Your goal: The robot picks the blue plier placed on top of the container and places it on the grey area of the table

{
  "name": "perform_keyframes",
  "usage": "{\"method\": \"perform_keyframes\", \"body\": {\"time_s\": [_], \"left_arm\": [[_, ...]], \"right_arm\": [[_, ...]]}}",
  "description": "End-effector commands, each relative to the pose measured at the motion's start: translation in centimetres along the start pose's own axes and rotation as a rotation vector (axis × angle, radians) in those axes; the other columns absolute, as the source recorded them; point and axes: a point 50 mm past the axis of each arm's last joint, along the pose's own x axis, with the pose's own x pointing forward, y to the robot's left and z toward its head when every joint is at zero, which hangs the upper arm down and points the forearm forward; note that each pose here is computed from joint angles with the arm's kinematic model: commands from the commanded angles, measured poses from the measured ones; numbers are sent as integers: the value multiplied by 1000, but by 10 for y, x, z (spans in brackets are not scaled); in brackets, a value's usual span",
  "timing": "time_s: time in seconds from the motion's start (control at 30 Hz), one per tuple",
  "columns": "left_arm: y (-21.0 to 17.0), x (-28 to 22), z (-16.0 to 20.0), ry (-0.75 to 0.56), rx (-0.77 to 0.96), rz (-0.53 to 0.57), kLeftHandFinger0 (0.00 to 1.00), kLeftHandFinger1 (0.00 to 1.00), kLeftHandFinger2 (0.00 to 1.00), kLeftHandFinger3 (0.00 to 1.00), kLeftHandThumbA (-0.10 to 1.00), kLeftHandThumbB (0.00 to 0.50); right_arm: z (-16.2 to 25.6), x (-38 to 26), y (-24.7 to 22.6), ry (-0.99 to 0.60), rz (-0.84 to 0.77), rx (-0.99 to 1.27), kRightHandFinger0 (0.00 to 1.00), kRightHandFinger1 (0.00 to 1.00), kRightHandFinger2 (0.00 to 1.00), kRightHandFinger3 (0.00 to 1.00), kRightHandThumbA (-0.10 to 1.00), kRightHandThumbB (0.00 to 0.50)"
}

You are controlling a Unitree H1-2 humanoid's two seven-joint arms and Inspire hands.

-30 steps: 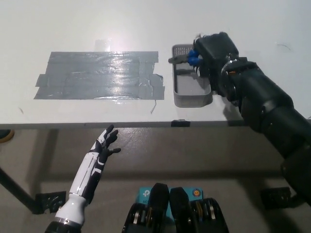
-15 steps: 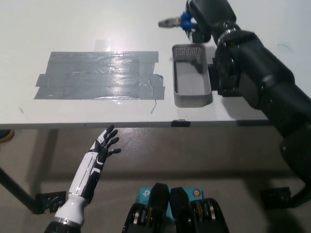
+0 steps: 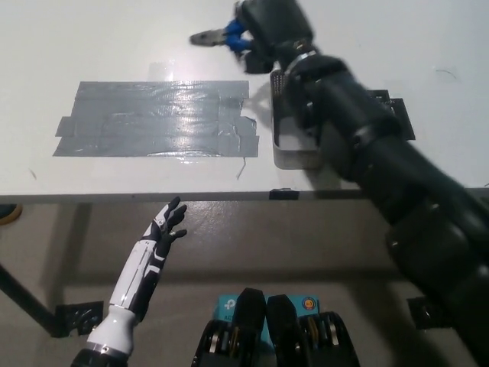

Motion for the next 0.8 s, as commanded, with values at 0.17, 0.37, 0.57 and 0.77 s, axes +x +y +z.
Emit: {"method": "perform_keyframes", "body": {"time_s": [0.17,0.37,0.57,0.77], "left_arm": [[-1,0,17,-55,38,-12,1000,1000,1000,1000,1000,25],[-5,-2,17,-64,40,-25,1000,1000,1000,1000,1000,14],[-3,3,19,-83,68,-26,1000,1000,1000,1000,1000,16],[-4,3,18,-81,68,-33,1000,1000,1000,1000,1000,36]], "right_arm": [[60,11,-9,-45,9,188,13,309,613,463,-100,260],[66,5,18,24,288,314,1000,1000,1000,1000,469,327],[53,3,22,39,288,262,1000,1000,1000,1000,716,348],[37,4,16,58,262,230,1000,1000,1000,1000,866,350]]}}
